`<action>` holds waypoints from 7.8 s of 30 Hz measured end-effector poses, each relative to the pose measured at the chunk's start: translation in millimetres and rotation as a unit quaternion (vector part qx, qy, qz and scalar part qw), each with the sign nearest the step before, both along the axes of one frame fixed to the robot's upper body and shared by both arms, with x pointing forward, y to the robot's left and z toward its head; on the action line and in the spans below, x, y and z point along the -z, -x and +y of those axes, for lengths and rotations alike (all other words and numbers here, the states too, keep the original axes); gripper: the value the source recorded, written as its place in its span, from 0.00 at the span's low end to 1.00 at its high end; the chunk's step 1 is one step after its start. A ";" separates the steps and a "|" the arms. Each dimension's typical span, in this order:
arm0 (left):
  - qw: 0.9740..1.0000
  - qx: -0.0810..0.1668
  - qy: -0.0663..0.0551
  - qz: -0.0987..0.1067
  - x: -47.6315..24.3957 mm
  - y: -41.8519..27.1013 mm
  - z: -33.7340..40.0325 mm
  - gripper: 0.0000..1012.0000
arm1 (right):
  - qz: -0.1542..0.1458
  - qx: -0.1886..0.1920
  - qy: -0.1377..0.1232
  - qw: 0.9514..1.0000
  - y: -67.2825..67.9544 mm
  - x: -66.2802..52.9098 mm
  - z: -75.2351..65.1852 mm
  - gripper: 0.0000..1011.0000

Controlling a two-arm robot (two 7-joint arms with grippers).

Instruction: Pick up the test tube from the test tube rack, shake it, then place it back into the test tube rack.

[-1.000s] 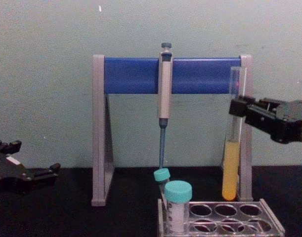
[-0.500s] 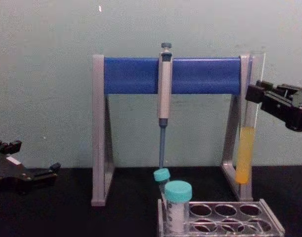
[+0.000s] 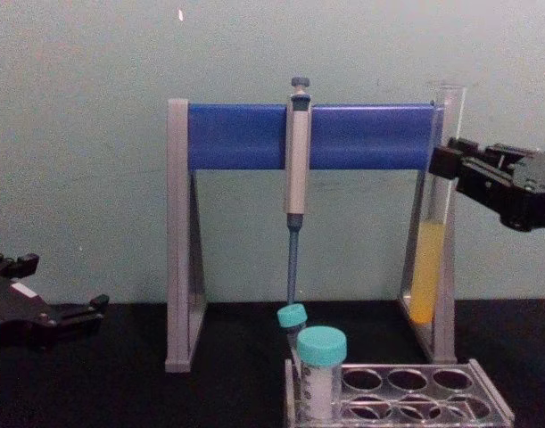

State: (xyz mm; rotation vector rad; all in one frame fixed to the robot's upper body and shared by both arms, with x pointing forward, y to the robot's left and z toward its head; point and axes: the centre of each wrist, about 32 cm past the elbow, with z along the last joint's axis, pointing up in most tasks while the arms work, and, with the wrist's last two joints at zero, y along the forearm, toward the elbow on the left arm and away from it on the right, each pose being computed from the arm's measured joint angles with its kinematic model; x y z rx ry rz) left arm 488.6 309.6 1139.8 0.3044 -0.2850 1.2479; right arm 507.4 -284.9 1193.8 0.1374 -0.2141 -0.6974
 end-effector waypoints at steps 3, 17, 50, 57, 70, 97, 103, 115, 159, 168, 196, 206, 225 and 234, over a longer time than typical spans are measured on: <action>1.000 0.000 0.000 0.000 0.0 0.0 0.0 0.99 | -0.002 -0.012 0.000 1.000 -1.1 0.5 2.1 0.22; 1.000 0.000 0.000 0.000 0.0 0.0 0.0 0.99 | -0.003 -0.061 -0.004 0.998 9.3 2.0 -6.6 0.22; 1.000 0.000 0.000 0.000 0.0 0.0 0.0 0.99 | 0.007 0.004 0.027 1.000 -11.1 -6.5 -28.6 0.22; 1.000 0.000 0.000 0.000 0.0 0.0 0.0 0.99 | 0.007 -0.022 0.024 0.999 -22.2 -7.7 -16.5 0.22; 1.000 0.000 0.000 0.000 0.0 0.0 0.0 0.99 | 0.017 -0.074 0.001 0.997 -15.6 -6.1 -6.2 0.22; 1.000 0.000 0.000 0.000 0.0 0.0 0.0 0.99 | 0.023 -0.028 0.009 0.999 5.6 -9.4 -34.0 0.22; 1.000 0.000 0.000 0.000 0.0 0.0 0.0 0.99 | 0.025 -0.023 0.012 0.999 -5.8 -11.4 -30.7 0.22; 1.000 0.000 0.000 0.000 0.0 0.0 0.0 0.99 | 0.032 -0.043 0.010 0.999 -25.7 -10.6 -14.7 0.22; 1.000 0.000 0.000 0.000 0.0 0.0 0.0 0.99 | 0.034 -0.028 0.023 0.999 -1.4 -15.3 -33.7 0.22; 1.000 0.000 0.000 0.000 0.0 0.0 0.0 0.99 | 0.032 -0.038 0.019 0.999 -19.7 -16.8 -23.6 0.22; 1.000 0.000 0.000 0.000 0.0 0.0 0.0 0.99 | 0.039 -0.078 0.015 0.996 1.3 -15.0 -20.1 0.22; 1.000 0.000 0.000 0.000 0.0 0.0 0.0 0.99 | 0.039 -0.045 0.020 0.998 3.1 -17.2 -31.2 0.22; 1.000 0.000 0.000 0.000 0.0 0.0 0.0 0.99 | 0.050 -0.057 0.015 0.997 -18.1 -10.0 -20.1 0.22; 1.000 0.000 0.000 0.000 0.0 0.0 0.0 0.99 | 0.063 -0.070 0.012 0.995 -21.5 -2.6 -15.0 0.22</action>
